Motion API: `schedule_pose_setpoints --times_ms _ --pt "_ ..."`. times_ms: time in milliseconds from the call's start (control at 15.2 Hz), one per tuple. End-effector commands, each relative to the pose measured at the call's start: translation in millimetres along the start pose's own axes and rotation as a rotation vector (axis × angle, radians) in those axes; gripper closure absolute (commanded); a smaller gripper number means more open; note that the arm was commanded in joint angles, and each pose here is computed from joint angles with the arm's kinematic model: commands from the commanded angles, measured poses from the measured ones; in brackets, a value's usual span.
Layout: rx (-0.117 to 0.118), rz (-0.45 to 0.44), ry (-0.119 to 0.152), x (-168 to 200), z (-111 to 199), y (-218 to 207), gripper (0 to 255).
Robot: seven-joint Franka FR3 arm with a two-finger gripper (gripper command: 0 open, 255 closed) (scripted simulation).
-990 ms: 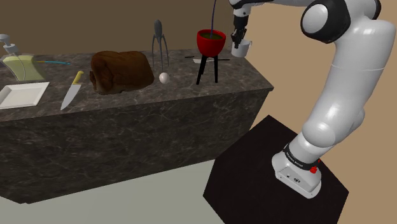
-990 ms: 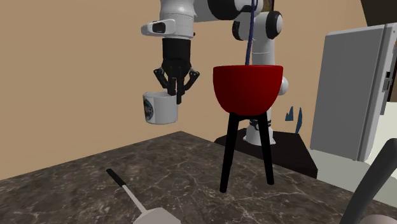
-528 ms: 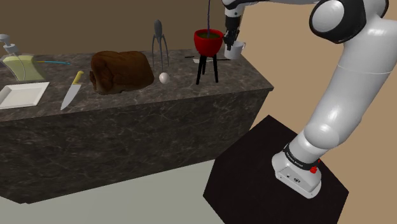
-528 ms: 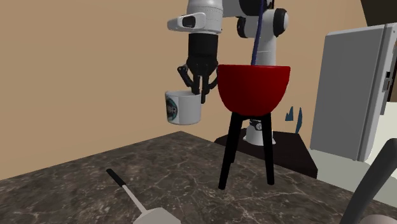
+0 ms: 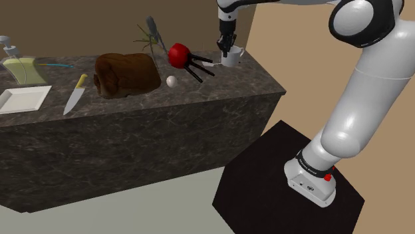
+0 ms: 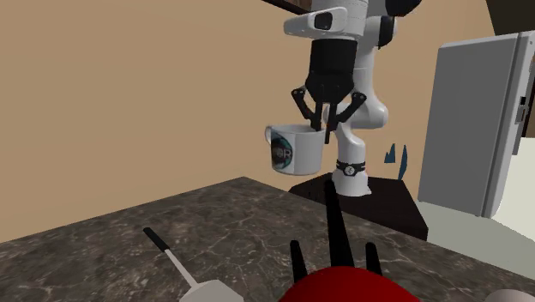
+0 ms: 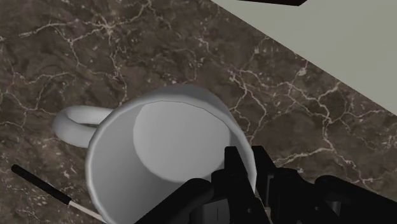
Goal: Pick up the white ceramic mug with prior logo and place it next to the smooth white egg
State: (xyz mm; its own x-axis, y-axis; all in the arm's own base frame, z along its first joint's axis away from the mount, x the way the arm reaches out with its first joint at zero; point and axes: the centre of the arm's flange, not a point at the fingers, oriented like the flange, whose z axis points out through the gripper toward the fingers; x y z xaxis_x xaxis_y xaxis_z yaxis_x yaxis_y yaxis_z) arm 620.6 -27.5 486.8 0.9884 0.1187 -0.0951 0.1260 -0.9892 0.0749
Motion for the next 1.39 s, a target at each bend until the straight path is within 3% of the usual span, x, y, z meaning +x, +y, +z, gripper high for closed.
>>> schedule_pose_setpoints --times_ms 0,792,1320 --pt "0.000 0.001 0.000 2.5 -2.7 -25.6 255" --pt "0.000 0.001 0.000 21.1 -17.2 -183.7 255" --pt "0.000 0.001 0.000 25.1 24.7 -186.8 255"
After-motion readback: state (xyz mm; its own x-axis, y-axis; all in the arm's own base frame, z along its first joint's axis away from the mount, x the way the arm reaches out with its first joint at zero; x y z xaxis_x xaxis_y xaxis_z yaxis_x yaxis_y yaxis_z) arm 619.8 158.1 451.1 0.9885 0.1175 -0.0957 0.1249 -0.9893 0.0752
